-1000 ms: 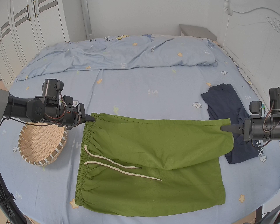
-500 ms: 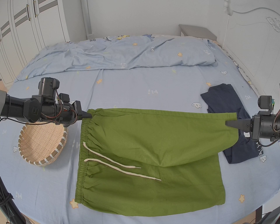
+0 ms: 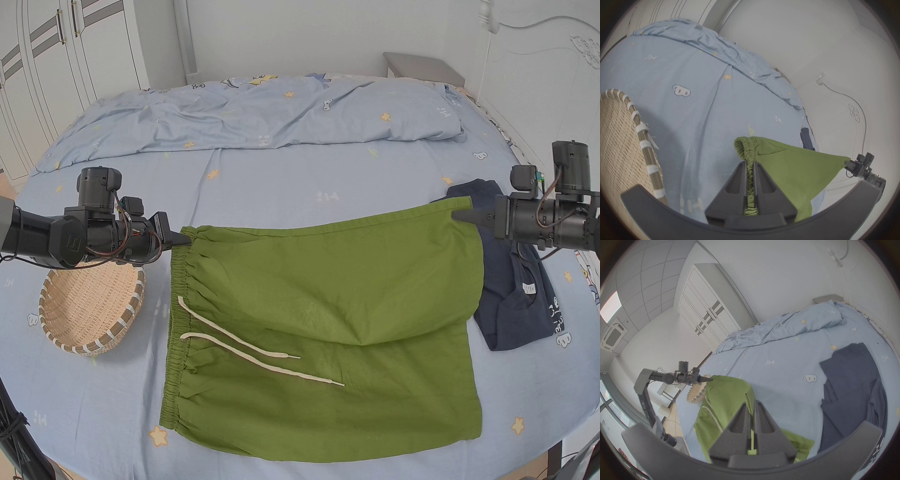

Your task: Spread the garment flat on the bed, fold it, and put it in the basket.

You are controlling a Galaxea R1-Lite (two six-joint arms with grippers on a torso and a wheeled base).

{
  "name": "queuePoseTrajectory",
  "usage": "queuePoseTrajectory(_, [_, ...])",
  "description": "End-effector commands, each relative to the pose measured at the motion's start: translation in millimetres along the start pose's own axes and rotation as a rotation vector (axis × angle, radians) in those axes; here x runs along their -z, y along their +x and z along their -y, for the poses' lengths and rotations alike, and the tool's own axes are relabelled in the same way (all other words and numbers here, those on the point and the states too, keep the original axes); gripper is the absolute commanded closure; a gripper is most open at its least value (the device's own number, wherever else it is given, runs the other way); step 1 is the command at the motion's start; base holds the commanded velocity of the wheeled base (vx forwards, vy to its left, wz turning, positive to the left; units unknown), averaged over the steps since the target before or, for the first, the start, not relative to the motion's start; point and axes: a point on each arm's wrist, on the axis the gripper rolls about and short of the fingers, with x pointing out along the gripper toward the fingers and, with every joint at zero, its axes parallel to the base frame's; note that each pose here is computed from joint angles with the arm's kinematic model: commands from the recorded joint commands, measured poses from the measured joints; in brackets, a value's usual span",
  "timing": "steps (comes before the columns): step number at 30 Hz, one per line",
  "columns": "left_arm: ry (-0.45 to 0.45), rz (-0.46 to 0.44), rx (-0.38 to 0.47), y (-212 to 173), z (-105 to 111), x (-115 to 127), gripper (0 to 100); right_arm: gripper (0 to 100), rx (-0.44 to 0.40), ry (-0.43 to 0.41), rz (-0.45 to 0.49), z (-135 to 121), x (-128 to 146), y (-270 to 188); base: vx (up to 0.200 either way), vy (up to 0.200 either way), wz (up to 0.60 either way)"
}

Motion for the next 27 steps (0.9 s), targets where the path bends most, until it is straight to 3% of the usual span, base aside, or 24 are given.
queuePoseTrajectory(1, [0.008, 0.042, -0.007, 0, -10, 0, 100, 100, 0.054, 0.016, -0.011, 35, -7, 50, 0.0, 0.0, 0.0])
queuePoseTrajectory(17, [0.022, 0.128, -0.03, 19, -38, -4, 100, 100, 0.115, -0.031, 0.099, 80, -37, 106, 0.0, 0.0, 0.0])
queuePoseTrajectory(27, [0.033, 0.162, -0.027, 30, -50, -6, 100, 100, 0.141, -0.05, 0.139, 92, -48, 126, 0.0, 0.0, 0.0])
